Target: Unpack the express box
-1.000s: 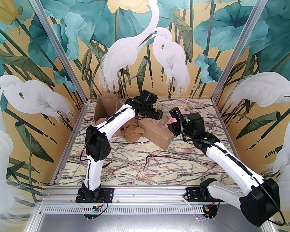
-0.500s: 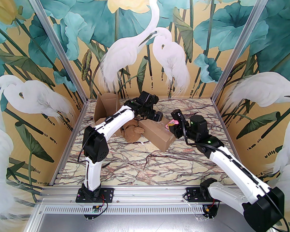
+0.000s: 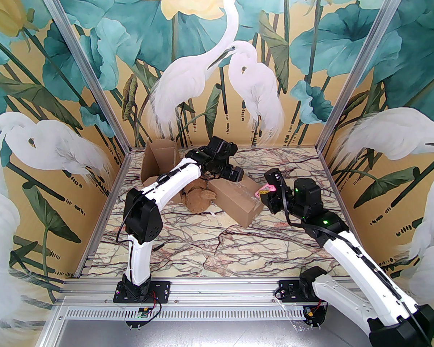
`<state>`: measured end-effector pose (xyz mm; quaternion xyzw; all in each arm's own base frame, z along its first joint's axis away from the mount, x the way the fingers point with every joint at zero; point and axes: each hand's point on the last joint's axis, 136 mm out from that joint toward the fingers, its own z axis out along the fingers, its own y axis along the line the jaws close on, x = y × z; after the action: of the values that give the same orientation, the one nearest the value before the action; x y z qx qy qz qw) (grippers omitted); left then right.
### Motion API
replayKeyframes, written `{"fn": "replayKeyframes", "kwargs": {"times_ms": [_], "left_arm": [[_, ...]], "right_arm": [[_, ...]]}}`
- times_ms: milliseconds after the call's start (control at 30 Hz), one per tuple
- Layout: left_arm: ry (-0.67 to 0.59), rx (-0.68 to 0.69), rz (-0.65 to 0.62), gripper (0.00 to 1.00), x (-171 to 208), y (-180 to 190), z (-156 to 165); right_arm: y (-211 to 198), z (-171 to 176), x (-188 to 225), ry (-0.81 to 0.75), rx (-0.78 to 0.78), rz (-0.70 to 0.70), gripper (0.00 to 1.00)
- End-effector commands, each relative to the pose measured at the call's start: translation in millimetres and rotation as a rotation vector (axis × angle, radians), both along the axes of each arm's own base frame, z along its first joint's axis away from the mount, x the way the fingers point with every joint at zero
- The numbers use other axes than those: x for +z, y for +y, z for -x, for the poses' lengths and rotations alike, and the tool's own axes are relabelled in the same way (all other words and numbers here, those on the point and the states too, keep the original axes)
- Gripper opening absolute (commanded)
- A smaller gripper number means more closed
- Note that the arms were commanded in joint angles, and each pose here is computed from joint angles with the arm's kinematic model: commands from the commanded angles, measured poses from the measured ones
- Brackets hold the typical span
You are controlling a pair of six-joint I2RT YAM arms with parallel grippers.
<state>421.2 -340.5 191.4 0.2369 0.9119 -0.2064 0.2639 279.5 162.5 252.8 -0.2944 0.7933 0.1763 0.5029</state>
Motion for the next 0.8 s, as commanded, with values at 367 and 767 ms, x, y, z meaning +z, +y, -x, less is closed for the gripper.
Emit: {"fn": "replayKeyframes", "kwargs": {"times_ms": [367, 767], "left_arm": [[0.143, 0.157, -0.232, 0.93, -84, 68, -13], [0.127, 0.105, -0.202, 0.93, -73, 53, -5]], "right_arm": [[-40, 25, -18, 0.091, -0.089, 0.095, 0.0], [-9, -9, 49, -0.112, 0.005, -0.049, 0.0]]}}
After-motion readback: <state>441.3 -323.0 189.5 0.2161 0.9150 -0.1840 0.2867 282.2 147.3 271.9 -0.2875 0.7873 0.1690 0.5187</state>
